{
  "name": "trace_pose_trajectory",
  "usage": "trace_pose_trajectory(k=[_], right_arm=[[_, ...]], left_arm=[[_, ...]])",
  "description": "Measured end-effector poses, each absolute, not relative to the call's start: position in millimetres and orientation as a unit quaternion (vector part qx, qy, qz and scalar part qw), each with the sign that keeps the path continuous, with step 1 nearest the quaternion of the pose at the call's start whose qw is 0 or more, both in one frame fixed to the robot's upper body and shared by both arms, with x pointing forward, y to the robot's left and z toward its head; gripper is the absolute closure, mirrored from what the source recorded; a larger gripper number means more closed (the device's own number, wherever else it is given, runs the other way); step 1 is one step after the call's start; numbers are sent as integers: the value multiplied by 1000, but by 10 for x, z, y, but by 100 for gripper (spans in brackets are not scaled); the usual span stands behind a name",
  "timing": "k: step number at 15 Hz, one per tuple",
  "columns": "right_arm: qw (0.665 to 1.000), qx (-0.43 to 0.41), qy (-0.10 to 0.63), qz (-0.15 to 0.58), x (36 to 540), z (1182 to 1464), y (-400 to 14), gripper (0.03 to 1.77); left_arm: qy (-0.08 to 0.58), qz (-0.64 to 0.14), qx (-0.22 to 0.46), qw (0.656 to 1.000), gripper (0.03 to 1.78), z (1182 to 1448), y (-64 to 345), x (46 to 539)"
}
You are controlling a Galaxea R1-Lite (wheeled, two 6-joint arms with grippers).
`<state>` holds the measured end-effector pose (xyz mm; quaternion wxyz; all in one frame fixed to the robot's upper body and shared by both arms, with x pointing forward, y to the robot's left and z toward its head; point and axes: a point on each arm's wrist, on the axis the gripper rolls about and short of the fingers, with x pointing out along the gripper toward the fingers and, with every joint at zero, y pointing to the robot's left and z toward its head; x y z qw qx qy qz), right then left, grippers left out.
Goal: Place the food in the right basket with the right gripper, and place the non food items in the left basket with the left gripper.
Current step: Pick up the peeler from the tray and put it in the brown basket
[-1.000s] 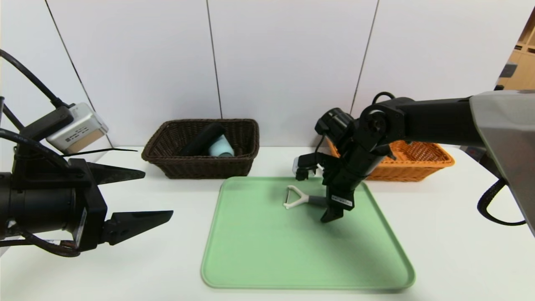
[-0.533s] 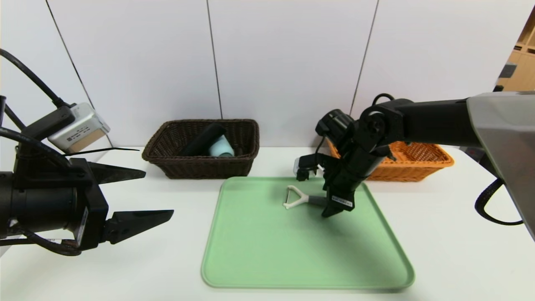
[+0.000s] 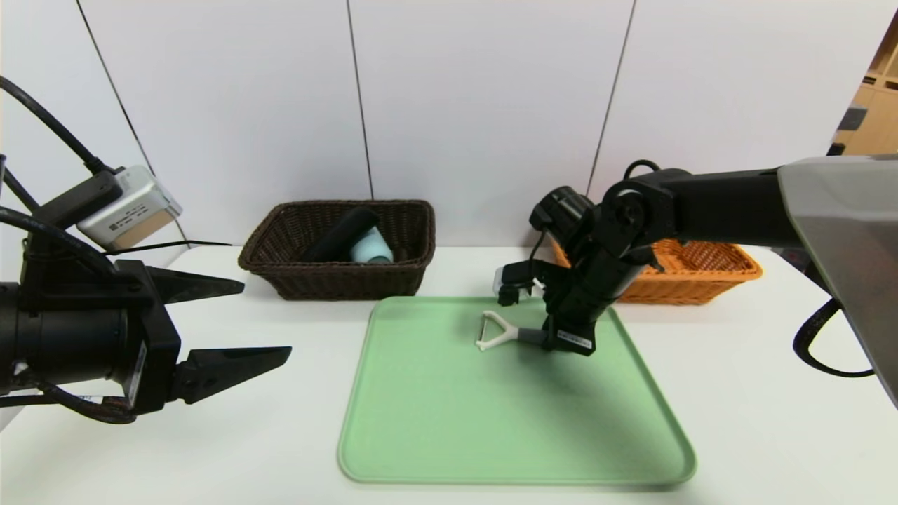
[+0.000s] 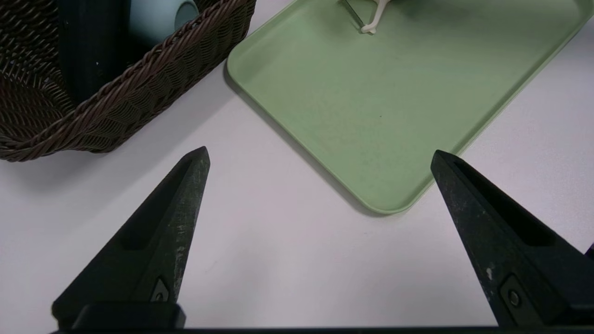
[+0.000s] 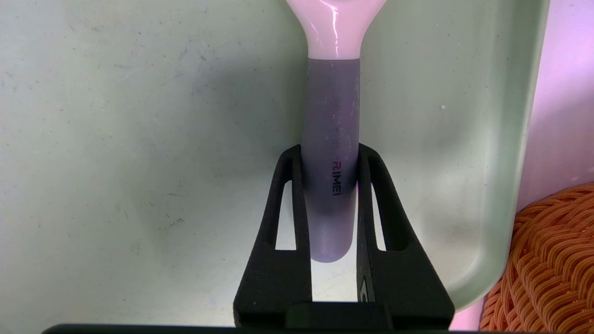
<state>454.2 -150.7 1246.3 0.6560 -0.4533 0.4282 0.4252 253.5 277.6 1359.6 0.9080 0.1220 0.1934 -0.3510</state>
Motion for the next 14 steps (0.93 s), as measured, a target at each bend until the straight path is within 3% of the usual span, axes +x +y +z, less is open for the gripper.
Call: trace_pose_trajectory(k=[5,10,14], right_arm=[[658,-453,424,427,4471,12542,-1522,151],[671,-459,388,433,4260,12853,-1485,151],[723,-453,310,420,4161,13196,-1488,151]], left_arm=[[192,-350,123,909,12,13607,2776,2536],[191,-351,123,908,12,13608,2773,2535],[192,-351,123,908,12,13602,2776,2524]])
